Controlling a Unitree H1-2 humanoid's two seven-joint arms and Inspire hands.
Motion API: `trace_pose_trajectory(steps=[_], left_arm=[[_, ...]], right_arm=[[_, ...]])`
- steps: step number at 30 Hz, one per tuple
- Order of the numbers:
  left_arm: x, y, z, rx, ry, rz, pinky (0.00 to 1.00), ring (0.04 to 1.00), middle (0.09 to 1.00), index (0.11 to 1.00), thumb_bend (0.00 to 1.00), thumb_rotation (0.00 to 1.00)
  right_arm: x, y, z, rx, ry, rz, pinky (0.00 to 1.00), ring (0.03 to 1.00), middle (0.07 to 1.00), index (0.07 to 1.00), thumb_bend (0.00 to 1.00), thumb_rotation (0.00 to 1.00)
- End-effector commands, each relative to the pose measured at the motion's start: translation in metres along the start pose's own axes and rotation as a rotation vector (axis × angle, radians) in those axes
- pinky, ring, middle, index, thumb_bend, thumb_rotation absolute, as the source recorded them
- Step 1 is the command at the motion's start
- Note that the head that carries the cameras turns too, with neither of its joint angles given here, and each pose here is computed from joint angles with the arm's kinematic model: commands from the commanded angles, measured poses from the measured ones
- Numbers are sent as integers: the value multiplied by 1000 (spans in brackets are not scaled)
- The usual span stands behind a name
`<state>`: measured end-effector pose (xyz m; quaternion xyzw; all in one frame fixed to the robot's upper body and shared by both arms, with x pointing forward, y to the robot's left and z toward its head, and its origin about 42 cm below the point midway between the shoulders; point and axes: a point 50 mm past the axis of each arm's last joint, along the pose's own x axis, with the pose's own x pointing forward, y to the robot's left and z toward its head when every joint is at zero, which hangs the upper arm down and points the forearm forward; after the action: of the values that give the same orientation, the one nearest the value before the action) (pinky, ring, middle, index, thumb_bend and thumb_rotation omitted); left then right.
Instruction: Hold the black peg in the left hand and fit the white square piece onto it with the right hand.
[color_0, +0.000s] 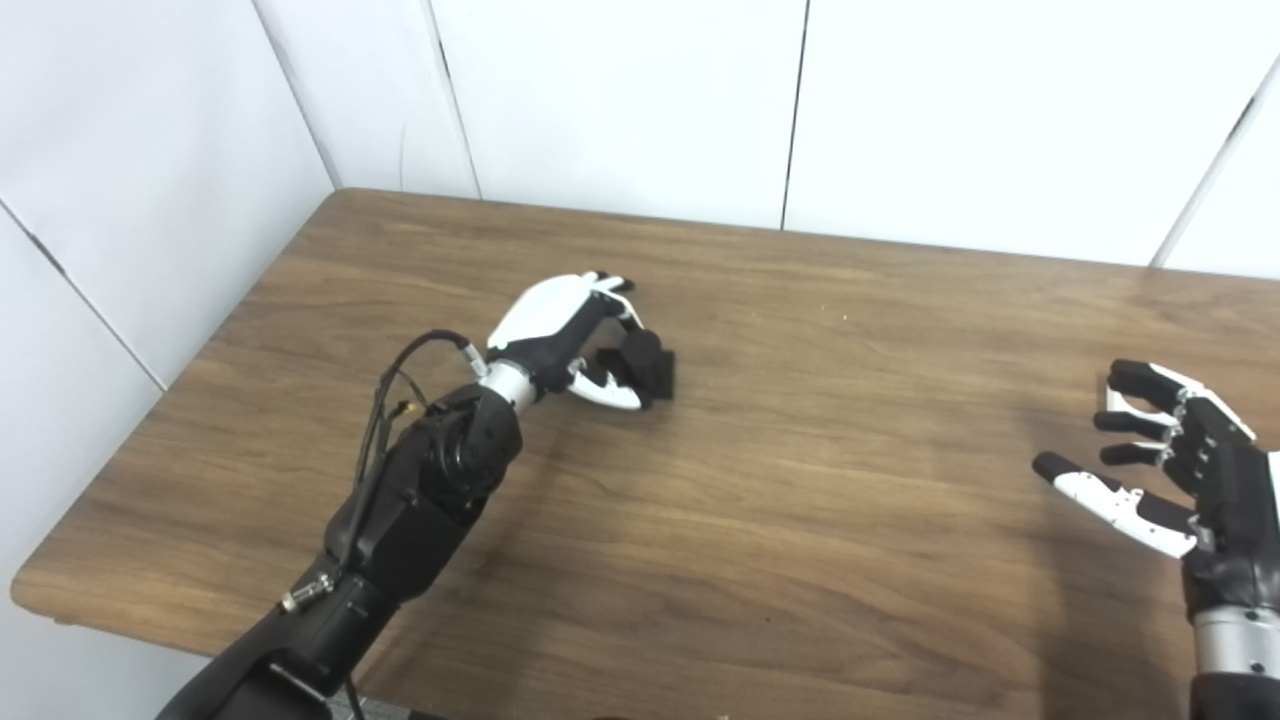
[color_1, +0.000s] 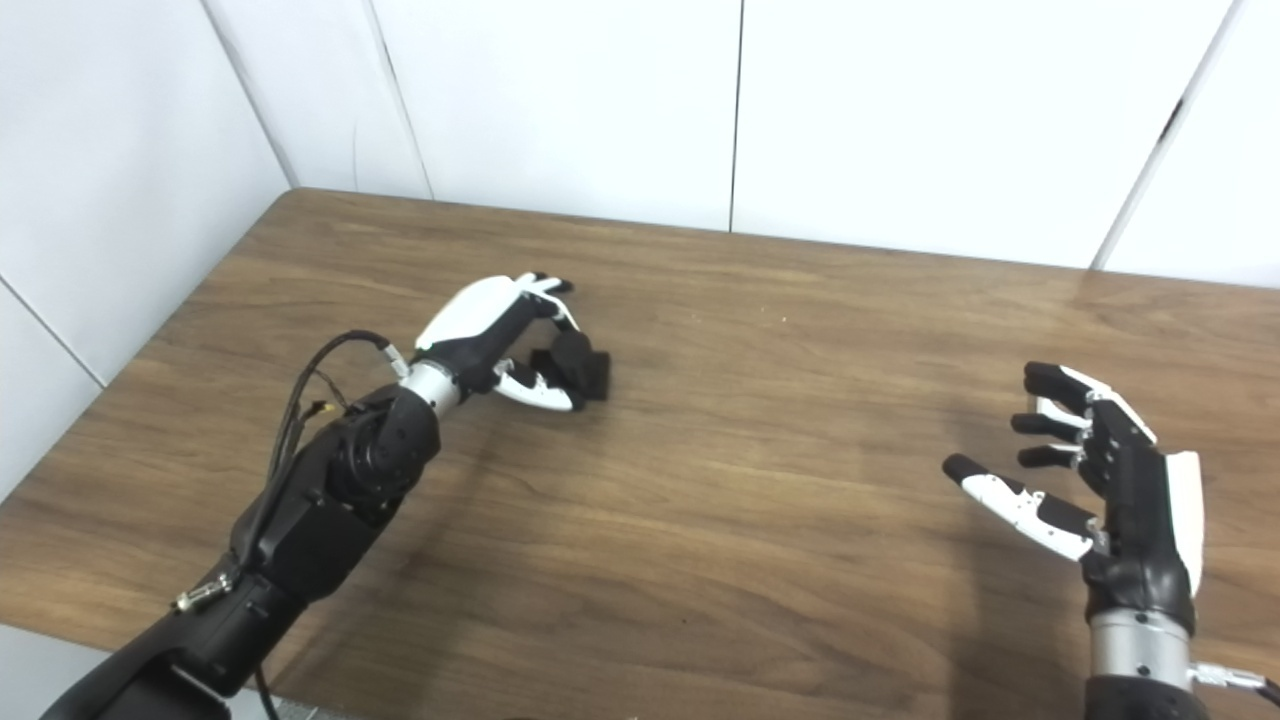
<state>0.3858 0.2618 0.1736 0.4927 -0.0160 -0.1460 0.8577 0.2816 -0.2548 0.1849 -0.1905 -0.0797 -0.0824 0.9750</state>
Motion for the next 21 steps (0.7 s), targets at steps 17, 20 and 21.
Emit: trace_pose_trajectory(steps=[17, 20, 21], left_arm=[[-5, -31, 42, -50, -413, -108, 1000, 1000, 929, 490, 520, 81], [-6, -42, 52, -68, -442, -145, 1000, 1000, 934, 490, 520, 80], [-7, -46, 55, -75, -453, -158, 1000, 1000, 936, 490, 520, 80]], right_arm=[[4, -2, 20, 28, -71, -19, 552, 672, 796, 740, 618, 0], [5, -2, 21, 26, -77, -21, 543, 667, 792, 737, 620, 0], [5, -2, 21, 27, -80, -22, 541, 665, 790, 737, 621, 0]])
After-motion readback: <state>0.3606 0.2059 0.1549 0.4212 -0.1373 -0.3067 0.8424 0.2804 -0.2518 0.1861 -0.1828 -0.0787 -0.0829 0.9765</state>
